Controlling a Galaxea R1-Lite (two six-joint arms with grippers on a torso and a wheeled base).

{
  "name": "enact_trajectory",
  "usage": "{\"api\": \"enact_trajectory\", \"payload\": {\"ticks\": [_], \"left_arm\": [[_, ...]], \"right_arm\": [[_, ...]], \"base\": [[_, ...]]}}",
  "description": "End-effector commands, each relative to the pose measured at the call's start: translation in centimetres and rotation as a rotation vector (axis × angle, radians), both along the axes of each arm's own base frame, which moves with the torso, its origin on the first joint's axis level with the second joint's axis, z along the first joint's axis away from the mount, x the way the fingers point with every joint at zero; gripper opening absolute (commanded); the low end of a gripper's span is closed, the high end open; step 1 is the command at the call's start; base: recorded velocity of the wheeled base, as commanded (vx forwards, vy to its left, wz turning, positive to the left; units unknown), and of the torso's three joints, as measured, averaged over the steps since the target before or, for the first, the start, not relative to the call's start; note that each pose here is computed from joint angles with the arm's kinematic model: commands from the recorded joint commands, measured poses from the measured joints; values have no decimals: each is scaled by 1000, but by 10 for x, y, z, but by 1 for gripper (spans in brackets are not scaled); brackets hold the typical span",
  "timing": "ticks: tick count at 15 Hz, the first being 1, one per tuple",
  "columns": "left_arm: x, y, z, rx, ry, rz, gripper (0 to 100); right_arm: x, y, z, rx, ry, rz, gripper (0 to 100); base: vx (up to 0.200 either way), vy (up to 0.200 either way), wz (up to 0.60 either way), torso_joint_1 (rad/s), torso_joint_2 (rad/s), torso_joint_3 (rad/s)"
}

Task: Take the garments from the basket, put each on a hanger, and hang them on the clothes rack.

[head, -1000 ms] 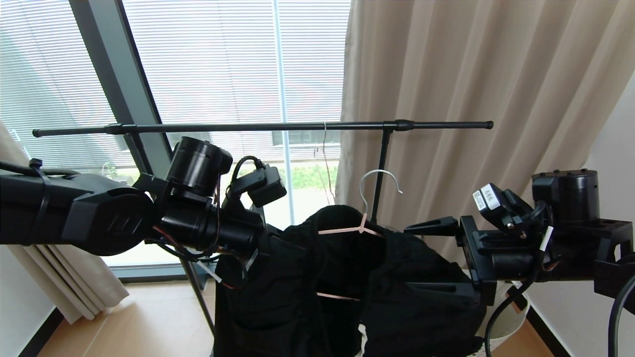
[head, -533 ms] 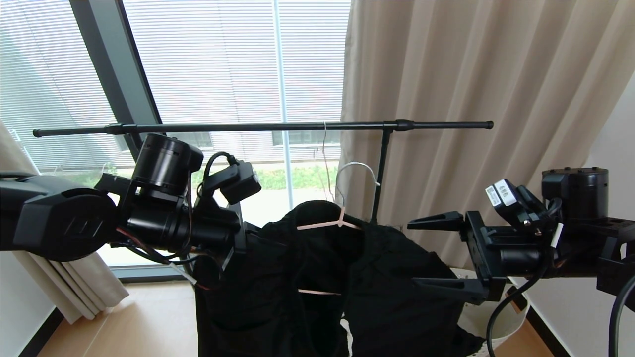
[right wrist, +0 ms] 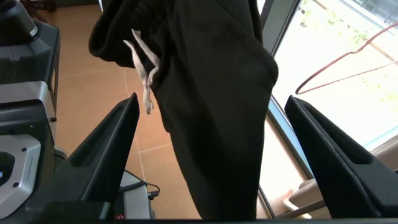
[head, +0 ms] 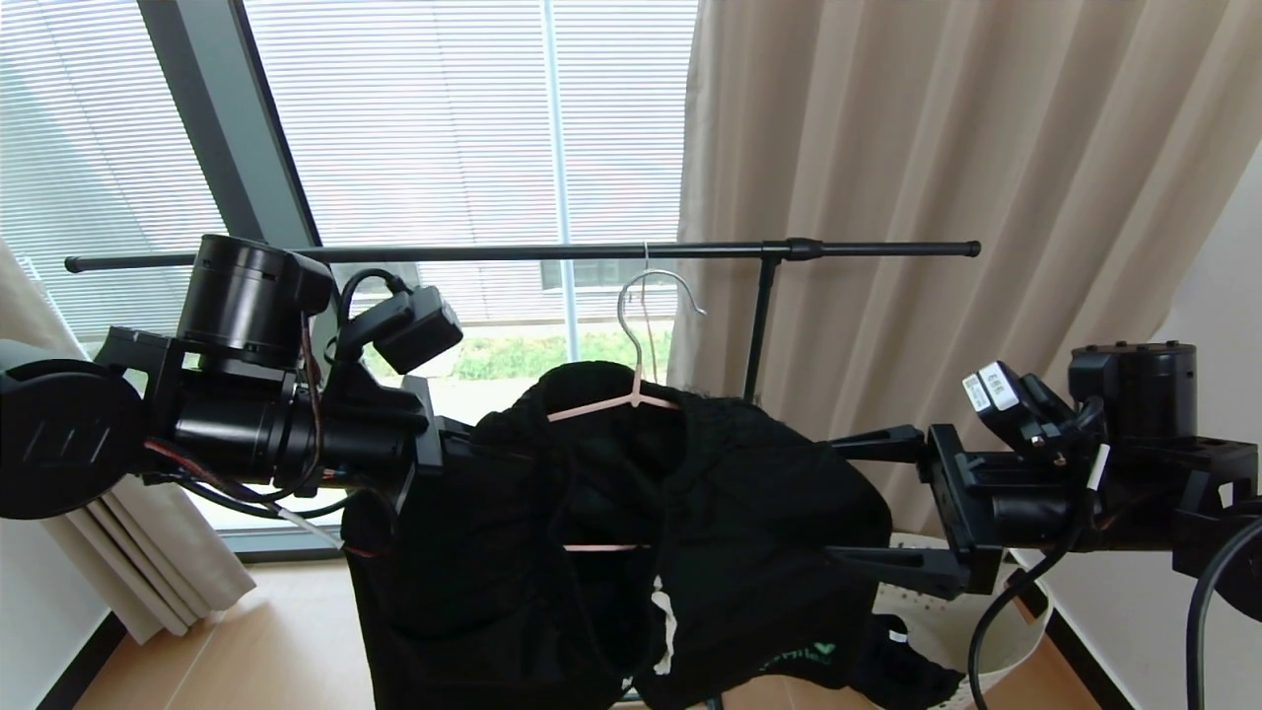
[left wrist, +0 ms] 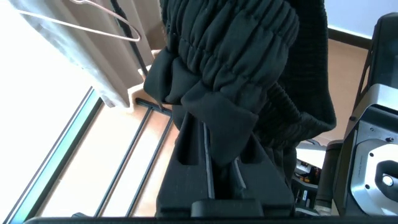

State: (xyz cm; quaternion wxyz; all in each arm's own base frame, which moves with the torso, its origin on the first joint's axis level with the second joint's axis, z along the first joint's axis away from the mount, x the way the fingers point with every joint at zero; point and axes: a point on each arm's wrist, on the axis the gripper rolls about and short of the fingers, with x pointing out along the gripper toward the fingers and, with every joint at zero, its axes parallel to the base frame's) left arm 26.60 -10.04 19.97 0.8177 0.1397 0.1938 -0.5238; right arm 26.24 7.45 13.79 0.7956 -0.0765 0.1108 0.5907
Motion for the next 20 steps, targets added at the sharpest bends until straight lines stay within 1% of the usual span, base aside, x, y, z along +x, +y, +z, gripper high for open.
{"api": "enact_trajectory", "payload": {"ticks": [1, 4, 7, 9, 11, 15, 16, 19, 20], "left_arm": [[-5, 3, 7, -9, -22, 8, 0], [-7, 8, 10, -13, -29, 23, 0], [-11, 13, 17, -30, -33, 47, 0], [-12, 14, 18, -35, -35, 48, 0], [-13, 16, 18, -38, -25, 59, 0], [-26, 17, 28, -54, -56, 56, 0], [-27, 18, 27, -53, -53, 58, 0], [-31, 23, 26, -52, -48, 74, 0], [-33, 26, 27, -58, -45, 86, 0]], "right_arm": [[7, -1, -11, -9, 20, 7, 100], [10, 0, -20, -29, 5, 21, 100], [18, 1, -36, -47, 27, 30, 100], [21, 1, -37, -47, 31, 28, 100], [29, 3, -45, -52, 51, 27, 100], [31, 2, -47, -53, 55, 25, 100], [31, 2, -46, -52, 50, 24, 0], [33, -6, -45, -51, 47, -5, 0], [36, -12, -44, -49, 41, -26, 0]], "base": [[0, 0, 0, 0, 0, 0], [0, 0, 0, 0, 0, 0], [0, 0, 0, 0, 0, 0], [0, 0, 0, 0, 0, 0], [0, 0, 0, 0, 0, 0], [0, 0, 0, 0, 0, 0], [0, 0, 0, 0, 0, 0], [0, 0, 0, 0, 0, 0], [0, 0, 0, 0, 0, 0]]}}
